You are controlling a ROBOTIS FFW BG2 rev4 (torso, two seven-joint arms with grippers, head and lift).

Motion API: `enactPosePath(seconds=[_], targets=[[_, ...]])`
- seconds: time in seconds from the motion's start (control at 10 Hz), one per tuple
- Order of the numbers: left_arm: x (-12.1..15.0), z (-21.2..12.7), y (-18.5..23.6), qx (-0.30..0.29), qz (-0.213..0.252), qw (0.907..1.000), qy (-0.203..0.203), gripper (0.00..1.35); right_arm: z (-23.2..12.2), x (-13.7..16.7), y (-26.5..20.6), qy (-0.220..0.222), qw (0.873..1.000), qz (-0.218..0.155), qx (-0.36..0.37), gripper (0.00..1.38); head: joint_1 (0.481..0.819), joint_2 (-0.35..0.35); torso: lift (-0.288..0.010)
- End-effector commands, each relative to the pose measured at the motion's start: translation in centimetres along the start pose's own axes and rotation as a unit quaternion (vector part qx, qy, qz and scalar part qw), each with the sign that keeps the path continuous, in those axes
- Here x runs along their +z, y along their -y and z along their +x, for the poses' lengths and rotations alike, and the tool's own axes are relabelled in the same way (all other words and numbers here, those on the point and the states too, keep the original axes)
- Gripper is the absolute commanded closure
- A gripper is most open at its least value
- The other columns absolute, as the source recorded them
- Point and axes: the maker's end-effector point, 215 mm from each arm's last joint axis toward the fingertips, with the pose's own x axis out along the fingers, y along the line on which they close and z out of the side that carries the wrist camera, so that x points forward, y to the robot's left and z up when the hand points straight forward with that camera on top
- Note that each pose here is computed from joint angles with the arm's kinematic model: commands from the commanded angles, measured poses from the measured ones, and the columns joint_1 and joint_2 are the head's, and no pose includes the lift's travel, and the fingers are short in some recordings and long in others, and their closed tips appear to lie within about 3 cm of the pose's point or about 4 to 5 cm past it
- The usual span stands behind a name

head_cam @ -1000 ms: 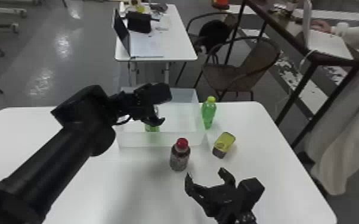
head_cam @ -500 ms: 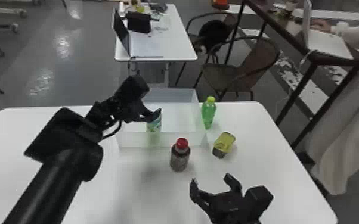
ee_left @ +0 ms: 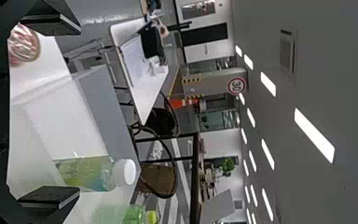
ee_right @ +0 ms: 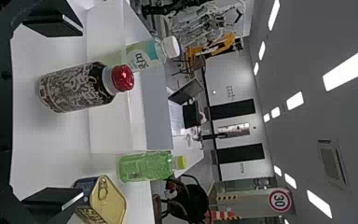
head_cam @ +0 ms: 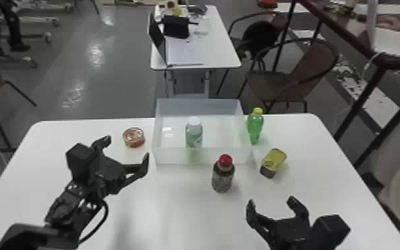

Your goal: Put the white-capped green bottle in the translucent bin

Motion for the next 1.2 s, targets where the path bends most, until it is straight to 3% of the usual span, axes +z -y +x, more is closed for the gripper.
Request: enactPosePath(seconds=[0.0,0.3,0.5,0.9,1.1], targets=[[-2.8,-6.5,-2.1,0.050,-0.042,0.9978,-0.010,0.10,-0.4,0.5,0.7,0.004,1.000,-0.003,-0.009,0.09,0.695,0.000,-0.026],[-7.9,-13.4,-0.5,0.099,-0.096,0.9896,-0.039,0.10,-2.0,0.5,2.5,0.000,1.000,-0.011,-0.028,0.09,0.695,0.044,-0.026],[-9.1,-16.5,-1.2,0.160,-0.117,0.9793,-0.042,0.10,-2.8,-0.1,2.5,-0.007,0.999,-0.009,-0.032,0.09,0.695,0.057,-0.026],[-9.4,-16.6,-0.9,0.156,-0.129,0.9784,-0.042,0.10,-3.0,-0.5,1.7,-0.012,1.000,-0.012,-0.025,0.09,0.695,0.101,-0.026],[-9.7,-17.0,-0.7,0.154,-0.134,0.9779,-0.046,0.10,-2.6,-0.2,1.8,-0.008,1.000,-0.012,-0.025,0.09,0.695,0.091,-0.026]])
